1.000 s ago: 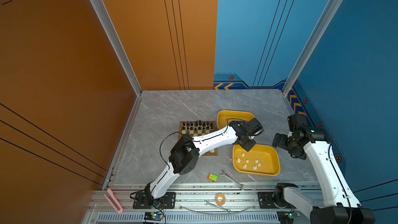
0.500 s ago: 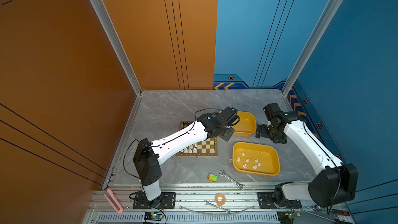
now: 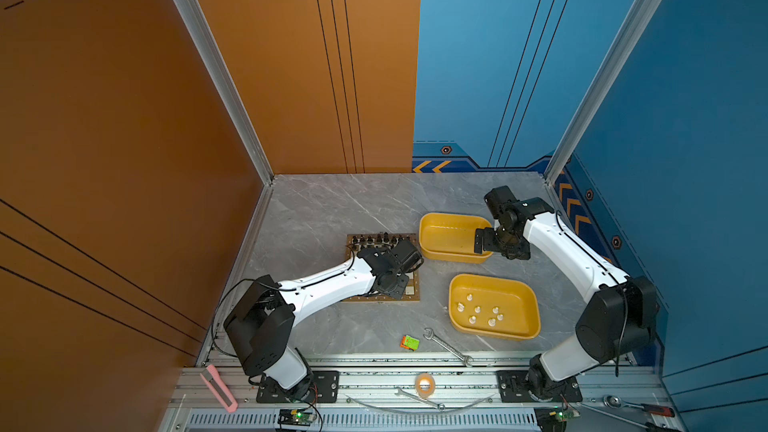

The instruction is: Set up the chess pieces on the board

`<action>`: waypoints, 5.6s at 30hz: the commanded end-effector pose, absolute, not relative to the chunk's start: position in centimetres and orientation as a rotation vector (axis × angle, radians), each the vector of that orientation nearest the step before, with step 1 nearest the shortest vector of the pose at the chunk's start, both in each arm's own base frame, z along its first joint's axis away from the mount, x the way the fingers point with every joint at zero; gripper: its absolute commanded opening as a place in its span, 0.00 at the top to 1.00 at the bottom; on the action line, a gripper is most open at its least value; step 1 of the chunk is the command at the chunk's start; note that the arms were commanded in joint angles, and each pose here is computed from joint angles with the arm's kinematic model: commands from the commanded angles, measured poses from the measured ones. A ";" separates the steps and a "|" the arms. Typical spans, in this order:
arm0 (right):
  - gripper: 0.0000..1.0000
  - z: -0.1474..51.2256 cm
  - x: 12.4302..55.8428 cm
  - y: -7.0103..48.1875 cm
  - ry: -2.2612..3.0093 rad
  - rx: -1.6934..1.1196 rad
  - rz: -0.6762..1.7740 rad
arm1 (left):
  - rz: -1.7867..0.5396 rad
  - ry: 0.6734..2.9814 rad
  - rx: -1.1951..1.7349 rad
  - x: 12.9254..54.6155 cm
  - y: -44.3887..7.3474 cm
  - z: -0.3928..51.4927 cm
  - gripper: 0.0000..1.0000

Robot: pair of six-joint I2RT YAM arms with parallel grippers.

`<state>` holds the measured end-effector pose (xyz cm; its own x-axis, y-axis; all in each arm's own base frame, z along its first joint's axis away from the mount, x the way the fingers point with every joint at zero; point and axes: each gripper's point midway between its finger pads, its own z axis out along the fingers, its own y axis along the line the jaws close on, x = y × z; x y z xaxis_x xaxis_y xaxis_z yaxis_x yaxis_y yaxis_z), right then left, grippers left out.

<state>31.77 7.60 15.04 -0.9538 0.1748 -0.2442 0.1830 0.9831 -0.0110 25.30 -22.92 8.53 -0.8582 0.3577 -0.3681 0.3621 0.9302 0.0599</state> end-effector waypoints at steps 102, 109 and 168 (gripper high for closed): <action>0.81 4.6 23.3 14.9 3.138 0.019 0.045 | -0.376 2.389 -0.151 35.6 -11.4 21.7 0.33; 0.81 4.7 23.3 14.6 3.141 0.046 0.048 | -0.389 2.399 -0.128 36.3 -12.1 21.6 0.33; 0.93 10.2 25.2 14.1 3.064 -0.024 0.004 | -0.383 2.410 -0.131 37.1 -11.1 21.1 0.35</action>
<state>24.87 14.47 6.57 -0.9993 0.0242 -0.0275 0.0235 0.9994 0.0255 37.43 -12.06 21.03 -0.7649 -0.1882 -0.6161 0.0177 0.9499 -0.3121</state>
